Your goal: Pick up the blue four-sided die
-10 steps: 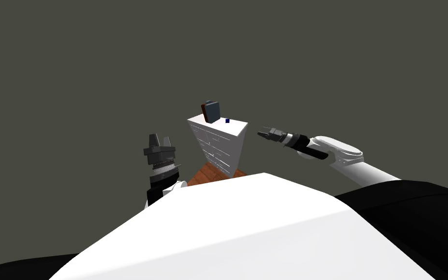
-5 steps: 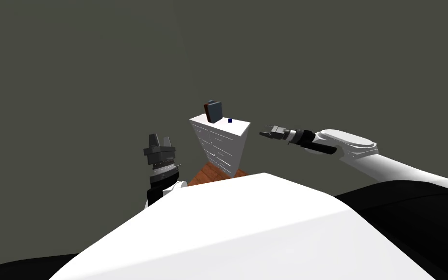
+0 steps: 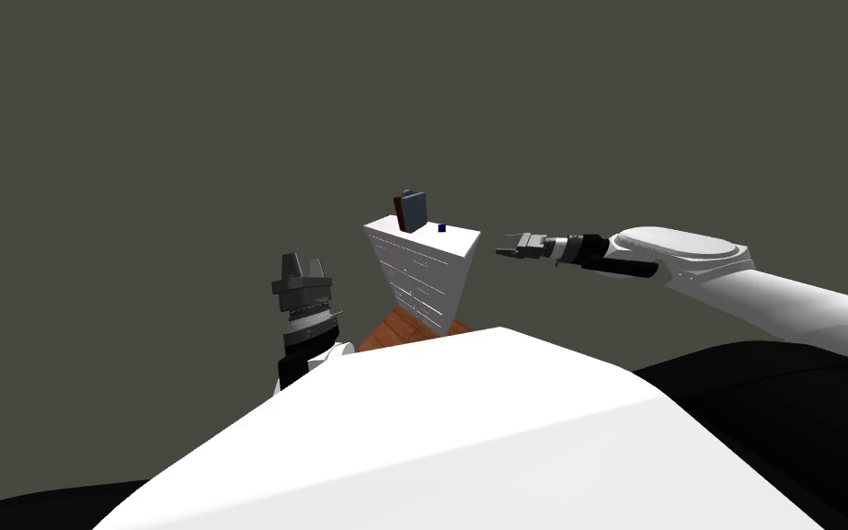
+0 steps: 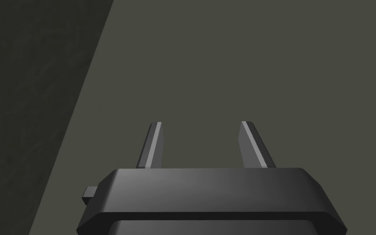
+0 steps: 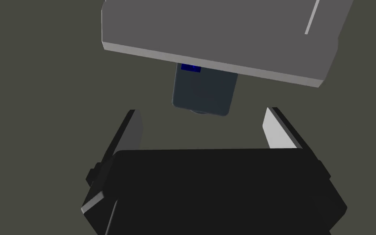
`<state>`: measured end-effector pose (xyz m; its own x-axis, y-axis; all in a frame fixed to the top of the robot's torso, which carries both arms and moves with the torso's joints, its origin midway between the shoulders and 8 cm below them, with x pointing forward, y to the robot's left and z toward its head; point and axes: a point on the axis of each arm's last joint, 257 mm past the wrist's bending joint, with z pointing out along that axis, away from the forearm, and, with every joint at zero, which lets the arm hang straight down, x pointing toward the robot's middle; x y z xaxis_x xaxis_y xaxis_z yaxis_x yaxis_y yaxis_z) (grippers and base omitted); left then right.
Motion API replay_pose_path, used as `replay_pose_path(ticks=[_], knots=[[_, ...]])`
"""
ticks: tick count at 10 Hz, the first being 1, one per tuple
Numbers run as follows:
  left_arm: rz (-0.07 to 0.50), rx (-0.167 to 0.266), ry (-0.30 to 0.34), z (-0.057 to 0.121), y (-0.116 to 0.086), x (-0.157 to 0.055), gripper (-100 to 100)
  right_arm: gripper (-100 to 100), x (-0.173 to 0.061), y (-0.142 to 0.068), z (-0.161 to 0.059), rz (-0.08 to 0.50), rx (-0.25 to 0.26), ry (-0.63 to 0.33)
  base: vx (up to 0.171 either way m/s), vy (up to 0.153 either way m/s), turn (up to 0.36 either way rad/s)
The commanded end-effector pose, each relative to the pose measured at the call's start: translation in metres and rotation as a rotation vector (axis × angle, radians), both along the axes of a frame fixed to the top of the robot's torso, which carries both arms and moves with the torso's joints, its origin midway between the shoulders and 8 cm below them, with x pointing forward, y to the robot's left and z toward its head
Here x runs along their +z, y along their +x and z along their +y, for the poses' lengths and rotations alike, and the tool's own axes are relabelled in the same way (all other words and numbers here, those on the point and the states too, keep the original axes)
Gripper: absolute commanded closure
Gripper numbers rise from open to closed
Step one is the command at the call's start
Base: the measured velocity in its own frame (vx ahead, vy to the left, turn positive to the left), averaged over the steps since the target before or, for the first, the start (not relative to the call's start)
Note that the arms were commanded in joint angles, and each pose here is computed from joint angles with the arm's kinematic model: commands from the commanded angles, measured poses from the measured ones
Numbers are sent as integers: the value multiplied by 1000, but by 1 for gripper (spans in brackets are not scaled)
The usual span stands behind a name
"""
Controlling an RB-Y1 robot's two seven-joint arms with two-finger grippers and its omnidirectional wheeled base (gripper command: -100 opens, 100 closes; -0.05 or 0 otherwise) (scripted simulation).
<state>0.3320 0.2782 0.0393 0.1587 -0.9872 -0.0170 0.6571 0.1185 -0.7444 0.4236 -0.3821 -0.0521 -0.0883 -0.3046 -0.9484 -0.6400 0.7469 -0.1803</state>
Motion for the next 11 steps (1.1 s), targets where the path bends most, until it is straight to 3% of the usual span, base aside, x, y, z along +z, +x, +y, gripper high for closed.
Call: replay_pose_path(ticks=[1,11], knots=[[0,0,0,0,0,0,0,-100,3,1,-5,11,13,-58,15,69,8],[0,0,0,0,0,0,0,-100,15,7,-43,111,72,-396,26,74,16]])
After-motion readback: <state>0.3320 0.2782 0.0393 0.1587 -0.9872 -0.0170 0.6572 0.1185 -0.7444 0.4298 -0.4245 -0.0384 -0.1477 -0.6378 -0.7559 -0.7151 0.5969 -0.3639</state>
